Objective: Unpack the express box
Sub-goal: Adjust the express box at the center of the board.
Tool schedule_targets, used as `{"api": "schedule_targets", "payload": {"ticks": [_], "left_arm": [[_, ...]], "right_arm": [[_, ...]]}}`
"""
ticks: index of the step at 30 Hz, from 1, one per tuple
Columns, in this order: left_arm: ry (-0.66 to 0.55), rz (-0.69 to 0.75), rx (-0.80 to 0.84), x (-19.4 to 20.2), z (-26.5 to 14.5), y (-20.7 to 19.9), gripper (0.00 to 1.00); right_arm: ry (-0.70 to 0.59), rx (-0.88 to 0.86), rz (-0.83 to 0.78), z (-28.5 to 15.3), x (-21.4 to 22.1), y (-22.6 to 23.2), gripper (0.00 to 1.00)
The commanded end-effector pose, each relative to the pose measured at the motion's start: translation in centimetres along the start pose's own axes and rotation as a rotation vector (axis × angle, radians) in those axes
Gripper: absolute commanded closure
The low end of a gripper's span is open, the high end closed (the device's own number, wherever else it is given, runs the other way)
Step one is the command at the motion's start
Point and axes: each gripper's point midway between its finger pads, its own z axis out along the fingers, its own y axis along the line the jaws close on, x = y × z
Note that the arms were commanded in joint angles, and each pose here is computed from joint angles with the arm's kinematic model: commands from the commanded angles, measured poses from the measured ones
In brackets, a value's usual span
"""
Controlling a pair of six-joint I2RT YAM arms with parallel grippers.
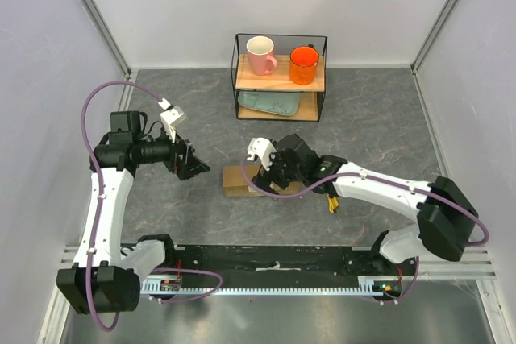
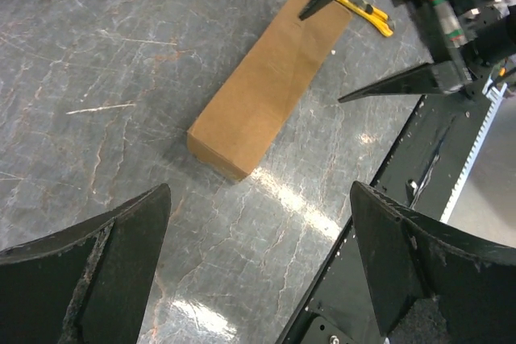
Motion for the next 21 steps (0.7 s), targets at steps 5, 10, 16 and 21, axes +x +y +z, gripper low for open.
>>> {"api": "schedule_targets", "payload": {"ticks": [5,10,16,21], "left_arm": [[0.018,0.056,0.141,0.7,-0.1,-1.7,0.01],[0.015,0.074,0.136,0.6,-0.3,-1.6,0.01],[0.001,0.107,0.12,-0.1,-1.1,-1.9,0.01],[-0.011,0.112,0.118,-0.5,-1.3,-2.1,0.01]], "right_arm": [[-0.035,-0.048,-0.128,2.8,-2.9,-0.4,0.02],[-0.01,-0.083,-0.151,4.6,-2.6,-0.1,0.02],[0.033,-0.194,-0.123,5.4,-1.3,1.8,0.02],[0.065,-0.215,-0.104,5.8,-0.7,2.2,0.02]]}}
